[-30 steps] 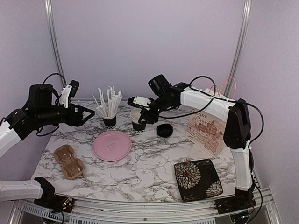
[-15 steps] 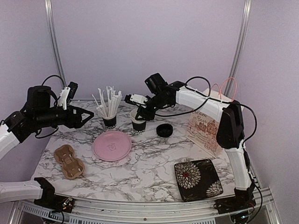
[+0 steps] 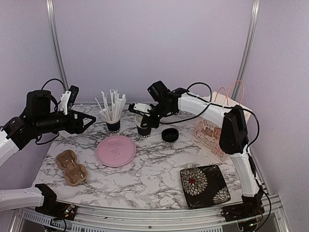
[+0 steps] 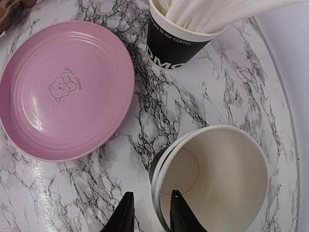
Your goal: Pack the takeout coffee
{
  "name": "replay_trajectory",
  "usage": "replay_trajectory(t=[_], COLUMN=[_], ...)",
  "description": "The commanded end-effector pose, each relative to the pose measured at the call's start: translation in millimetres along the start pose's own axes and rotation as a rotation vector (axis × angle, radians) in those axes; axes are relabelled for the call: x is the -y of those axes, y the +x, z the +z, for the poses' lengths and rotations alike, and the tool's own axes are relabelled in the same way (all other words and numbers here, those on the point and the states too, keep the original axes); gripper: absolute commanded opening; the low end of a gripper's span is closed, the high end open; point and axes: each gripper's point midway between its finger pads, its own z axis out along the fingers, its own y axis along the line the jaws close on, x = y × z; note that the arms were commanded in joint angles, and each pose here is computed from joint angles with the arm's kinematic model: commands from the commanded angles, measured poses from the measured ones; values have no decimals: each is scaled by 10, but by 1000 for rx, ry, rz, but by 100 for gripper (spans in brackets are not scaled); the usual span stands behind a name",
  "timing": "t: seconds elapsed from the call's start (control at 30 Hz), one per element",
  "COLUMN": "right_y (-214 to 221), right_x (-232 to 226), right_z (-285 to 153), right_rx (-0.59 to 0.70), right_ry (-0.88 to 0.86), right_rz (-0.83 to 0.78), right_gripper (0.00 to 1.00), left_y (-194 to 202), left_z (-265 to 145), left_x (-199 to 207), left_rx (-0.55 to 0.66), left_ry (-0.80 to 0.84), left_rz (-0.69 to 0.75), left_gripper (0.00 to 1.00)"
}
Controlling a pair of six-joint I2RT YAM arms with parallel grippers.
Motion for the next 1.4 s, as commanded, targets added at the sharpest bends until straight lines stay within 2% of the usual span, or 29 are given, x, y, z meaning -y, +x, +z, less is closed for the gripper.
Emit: replay_trajectory(t=[0.0, 0.4, 0.57, 0.63, 0.73, 0.8, 0.83, 0.87, 0.93, 1.0, 1.07, 1.1, 1.17, 1.2, 1.3, 1.37], right_y=[-93, -190, -590, -615, -645, -534, -574, -655, -598, -641, -560, -566, -650, -672, -641, -628], right_x=[15, 55, 142, 283, 219, 152, -4, -16, 37, 2, 70, -8, -5, 60, 129, 90], right_z=[-25, -111, -552, -584, -623, -451, -440, -536, -461, -549, -456, -453, -554, -574, -518, -493], right_rx=[10, 32, 162, 139, 189, 103, 116, 183, 159, 200, 136, 131, 210, 224, 197, 200], right_ry=[13, 36, 63, 175, 81, 132, 46, -14, 32, -58, 60, 47, -14, 11, 59, 30], right_rz=[-15, -26, -42, -52, -16, -67, -74, -37, -29, -12, -47, -86, -8, 25, 46, 72], right_gripper=[22, 0, 0, 0, 0, 0, 0, 0, 0, 0, 0, 0, 0, 0, 0, 0], left_y=[29, 74, 94, 100, 92, 86, 74, 60, 36, 14, -26, -51, -89, -7, 86, 177], left_z=[-3, 26, 43, 64, 103, 134, 146, 160, 195, 261, 328, 358, 389, 437, 528, 621], left_x=[7, -14, -14, -9, 12, 23, 36, 44, 55, 43, -17, -42, -165, -181, -270, -303], left_rx=[1, -12, -19, -26, -34, -37, -34, -29, -15, 6, 41, 71, 169, 203, 329, 357], left_ry=[4, -2, 1, 6, 18, 22, 26, 26, 23, 6, -53, -86, -189, -211, -241, -263], left_rz=[7, 8, 9, 7, 1, -6, -10, -16, -40, -96, -165, -206, -315, -377, -570, -659], left_gripper=[76, 76, 76, 75, 74, 74, 74, 74, 73, 73, 72, 72, 71, 71, 67, 63])
